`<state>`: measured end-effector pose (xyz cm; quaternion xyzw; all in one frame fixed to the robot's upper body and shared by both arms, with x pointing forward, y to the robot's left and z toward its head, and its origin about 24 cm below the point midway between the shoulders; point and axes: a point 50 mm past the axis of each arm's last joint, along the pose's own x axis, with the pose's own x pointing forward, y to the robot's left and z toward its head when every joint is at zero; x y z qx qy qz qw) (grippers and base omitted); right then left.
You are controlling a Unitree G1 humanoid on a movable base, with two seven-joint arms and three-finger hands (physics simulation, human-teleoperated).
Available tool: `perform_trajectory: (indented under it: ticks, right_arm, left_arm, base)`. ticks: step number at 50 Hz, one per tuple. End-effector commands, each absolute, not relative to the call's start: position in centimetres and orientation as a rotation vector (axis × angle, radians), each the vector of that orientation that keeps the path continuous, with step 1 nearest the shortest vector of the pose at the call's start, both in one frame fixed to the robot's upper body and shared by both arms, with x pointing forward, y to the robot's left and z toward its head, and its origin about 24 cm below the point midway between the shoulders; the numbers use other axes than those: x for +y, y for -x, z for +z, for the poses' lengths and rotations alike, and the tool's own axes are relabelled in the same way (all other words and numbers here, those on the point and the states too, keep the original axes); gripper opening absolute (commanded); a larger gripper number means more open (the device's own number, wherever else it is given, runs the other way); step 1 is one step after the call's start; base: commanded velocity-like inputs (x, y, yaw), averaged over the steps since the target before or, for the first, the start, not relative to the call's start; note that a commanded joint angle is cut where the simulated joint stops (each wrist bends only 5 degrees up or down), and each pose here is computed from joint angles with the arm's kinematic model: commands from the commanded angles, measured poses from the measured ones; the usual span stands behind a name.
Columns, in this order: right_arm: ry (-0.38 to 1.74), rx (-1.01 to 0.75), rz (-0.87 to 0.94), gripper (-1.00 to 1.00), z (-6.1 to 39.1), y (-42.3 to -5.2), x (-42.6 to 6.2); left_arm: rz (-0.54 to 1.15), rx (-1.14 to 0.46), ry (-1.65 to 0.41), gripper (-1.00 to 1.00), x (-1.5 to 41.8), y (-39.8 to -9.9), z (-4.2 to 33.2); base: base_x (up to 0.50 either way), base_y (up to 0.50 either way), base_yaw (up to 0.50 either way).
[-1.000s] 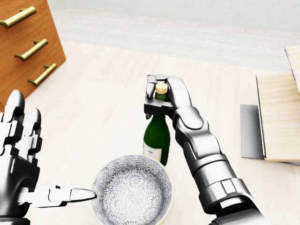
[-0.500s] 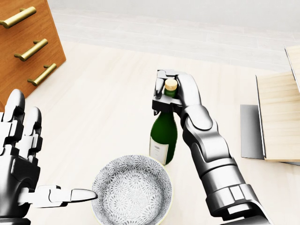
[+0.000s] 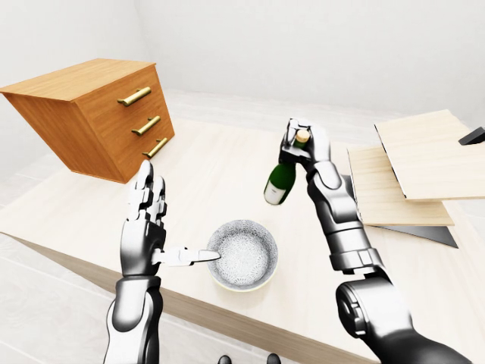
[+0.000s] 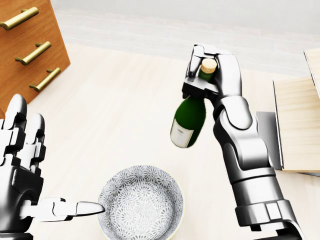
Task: Put the wine bottle on the wine rack.
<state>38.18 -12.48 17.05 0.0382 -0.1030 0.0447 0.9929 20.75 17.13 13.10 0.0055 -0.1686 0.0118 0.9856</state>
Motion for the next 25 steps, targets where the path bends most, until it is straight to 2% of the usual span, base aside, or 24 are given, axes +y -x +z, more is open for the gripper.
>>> perform_trajectory:
  ticks: [1,14,25]
  right_arm:
    - [-0.138,-0.317,-0.023,-1.0,19.9,-37.7,-15.0]
    - [-0.303,-0.451,-0.133,-1.0,23.3,-36.4,-18.2]
    - [-0.325,-0.45,-0.172,-1.0,23.3,-36.2,-18.8]
  left_arm:
    - [0.022,-0.345,-0.011,1.0,17.0,-20.7,13.2]
    - [0.026,-0.354,-0.005,1.0,17.1,-20.6,13.4]
    - [0.024,-0.355,-0.002,1.0,17.0,-20.6,13.4]
  base:
    - [0.0,0.0,0.0]
    - [0.0,0.0,0.0]
    - [0.0,0.0,0.0]
